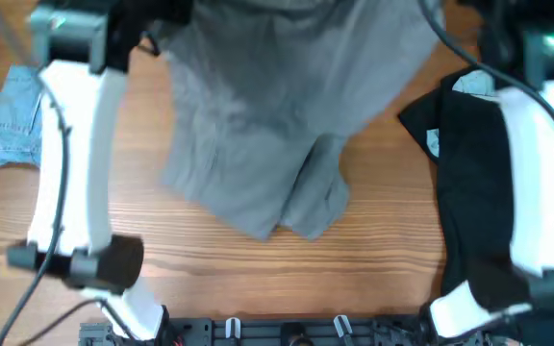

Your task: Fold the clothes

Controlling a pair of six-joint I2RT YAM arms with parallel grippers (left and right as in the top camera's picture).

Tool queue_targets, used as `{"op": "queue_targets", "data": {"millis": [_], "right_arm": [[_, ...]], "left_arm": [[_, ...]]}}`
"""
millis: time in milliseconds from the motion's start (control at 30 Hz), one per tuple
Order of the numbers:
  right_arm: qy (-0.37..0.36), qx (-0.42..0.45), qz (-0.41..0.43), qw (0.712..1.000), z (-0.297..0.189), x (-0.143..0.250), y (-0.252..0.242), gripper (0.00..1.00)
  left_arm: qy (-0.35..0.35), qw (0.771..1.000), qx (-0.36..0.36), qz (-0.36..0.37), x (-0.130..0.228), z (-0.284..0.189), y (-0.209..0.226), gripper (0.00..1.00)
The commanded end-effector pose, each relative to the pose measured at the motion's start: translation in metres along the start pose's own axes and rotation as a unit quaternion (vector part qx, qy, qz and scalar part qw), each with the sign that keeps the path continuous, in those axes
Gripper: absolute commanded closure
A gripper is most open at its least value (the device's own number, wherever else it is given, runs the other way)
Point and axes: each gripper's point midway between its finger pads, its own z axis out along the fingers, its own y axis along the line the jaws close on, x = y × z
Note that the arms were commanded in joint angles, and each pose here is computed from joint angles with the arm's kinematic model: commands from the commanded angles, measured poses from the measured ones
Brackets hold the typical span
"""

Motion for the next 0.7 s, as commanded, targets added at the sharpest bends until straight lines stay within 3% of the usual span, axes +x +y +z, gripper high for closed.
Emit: {"op": "queue_targets", "data": {"millis": [0, 100, 167, 233, 300, 367, 433, 533, 667], "right_arm": [[-0.090, -0.058, -0.028, 0.994, -0.035, -0.059, 0.031, 0.96], [-0.144, -0.039, -0.053, 0.987, -0.091, -0.101, 0.033, 0.96], [-0.146, -0.014, -0.058, 0.988, -0.122, -0.107, 0.025, 0.96], [-0.106, 0.009, -0.088, 0.990, -0.132, -0.089, 0.019, 0.96], [-0.015, 0.030, -0.078, 0.996, -0.124, -0.044, 0.005, 0.96], [0.088, 0.044, -0.051, 0.994, -0.109, 0.009, -0.011, 0.96], [0.209, 0.066, -0.008, 0.976, -0.099, 0.073, -0.032, 0.96], [0.345, 0.138, 0.022, 0.928, -0.110, 0.139, -0.069, 0.96], [0.428, 0.183, 0.031, 0.884, -0.139, 0.172, -0.081, 0.96]], "left_arm": [[-0.157, 0.987, -0.028, 0.015, -0.083, -0.064, 0.015, 0.96], [-0.275, 0.959, -0.057, 0.030, -0.135, -0.177, 0.018, 0.96], [-0.298, 0.952, -0.057, 0.035, -0.132, -0.235, 0.013, 0.96], [-0.238, 0.970, -0.026, 0.037, -0.099, -0.235, 0.000, 0.96], [-0.118, 0.992, 0.020, 0.032, -0.045, -0.207, -0.015, 0.96], [0.026, 0.999, 0.046, 0.010, 0.016, -0.172, -0.022, 0.96], [0.085, 0.993, 0.064, -0.053, 0.035, -0.143, -0.028, 0.96], [0.192, 0.973, 0.095, -0.082, 0.082, -0.111, -0.046, 0.96], [0.325, 0.934, 0.115, -0.090, 0.159, -0.106, -0.081, 0.96]]}}
